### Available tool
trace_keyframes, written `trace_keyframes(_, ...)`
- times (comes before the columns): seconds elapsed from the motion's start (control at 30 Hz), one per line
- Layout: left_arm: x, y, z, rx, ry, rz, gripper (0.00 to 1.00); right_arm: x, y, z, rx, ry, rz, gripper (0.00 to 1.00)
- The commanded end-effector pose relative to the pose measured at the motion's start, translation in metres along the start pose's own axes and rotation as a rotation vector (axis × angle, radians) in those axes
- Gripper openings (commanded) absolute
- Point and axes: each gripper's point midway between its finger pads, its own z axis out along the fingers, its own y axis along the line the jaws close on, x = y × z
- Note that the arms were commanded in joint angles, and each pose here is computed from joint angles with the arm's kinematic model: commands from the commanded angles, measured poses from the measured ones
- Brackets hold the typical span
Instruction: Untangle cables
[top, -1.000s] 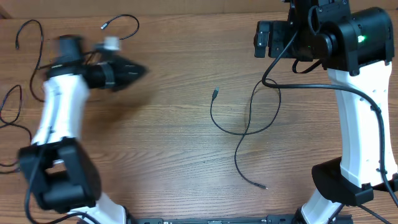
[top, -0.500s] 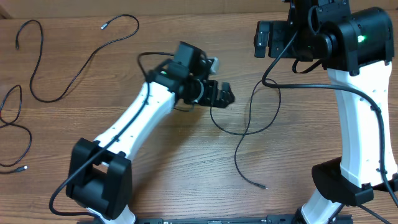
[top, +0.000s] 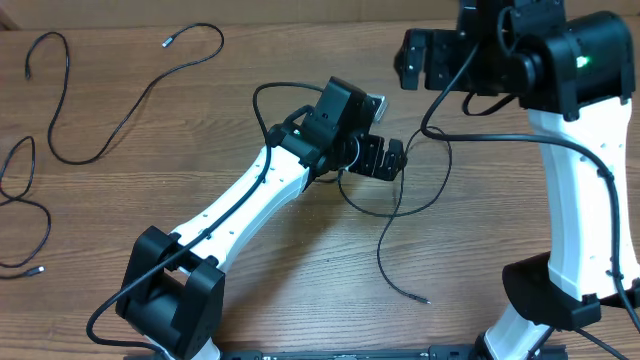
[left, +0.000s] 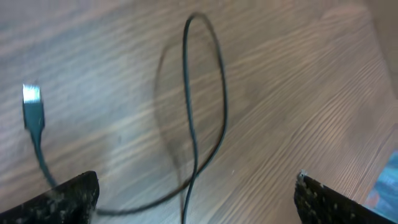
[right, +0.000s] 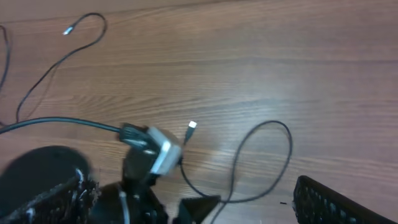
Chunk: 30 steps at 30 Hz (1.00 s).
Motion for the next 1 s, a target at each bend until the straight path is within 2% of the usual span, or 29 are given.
trace_keyframes(0.0,-0.008,0.002,0.012,0.004,-0.026,-0.050,1.00,-0.009,-0.047,-0.013,0.068,-0.029,0.107,1.00)
trace_keyframes(0.27,-0.012,-0.012,0.062,0.136,-0.042,-0.051,0.96,-0.019,-0.137,-0.028,0.189,-0.071,0.305,1.00)
trace_keyframes(0.43,-0.002,-0.012,0.101,0.172,-0.027,-0.126,0.95,-0.019,-0.160,-0.034,0.221,-0.084,0.354,1.00)
trace_keyframes(0.5,0.004,-0.020,0.113,0.222,-0.014,-0.107,0.88,-0.019,-0.161,-0.034,0.223,-0.085,0.356,1.00)
trace_keyframes(0.57,0.008,-0.025,0.123,0.241,-0.009,-0.101,0.73,-0.019,-0.161,-0.034,0.223,-0.085,0.356,1.00)
trace_keyframes(0.6,0.011,-0.027,0.125,0.239,-0.005,-0.103,0.55,-0.019,-0.161,-0.034,0.223,-0.085,0.356,1.00)
trace_keyframes(0.67,0.012,-0.027,0.126,0.230,-0.005,-0.102,0.31,-0.019,-0.161,-0.034,0.223,-0.085,0.356,1.00)
trace_keyframes(0.77,0.009,-0.026,0.123,0.231,-0.011,-0.105,0.04,-0.019,-0.161,-0.034,0.223,-0.085,0.356,1.00)
trace_keyframes(0.97,-0.006,-0.024,0.093,0.232,-0.020,-0.139,0.04,-0.019,-0.161,-0.034,0.223,-0.085,0.356,1.00)
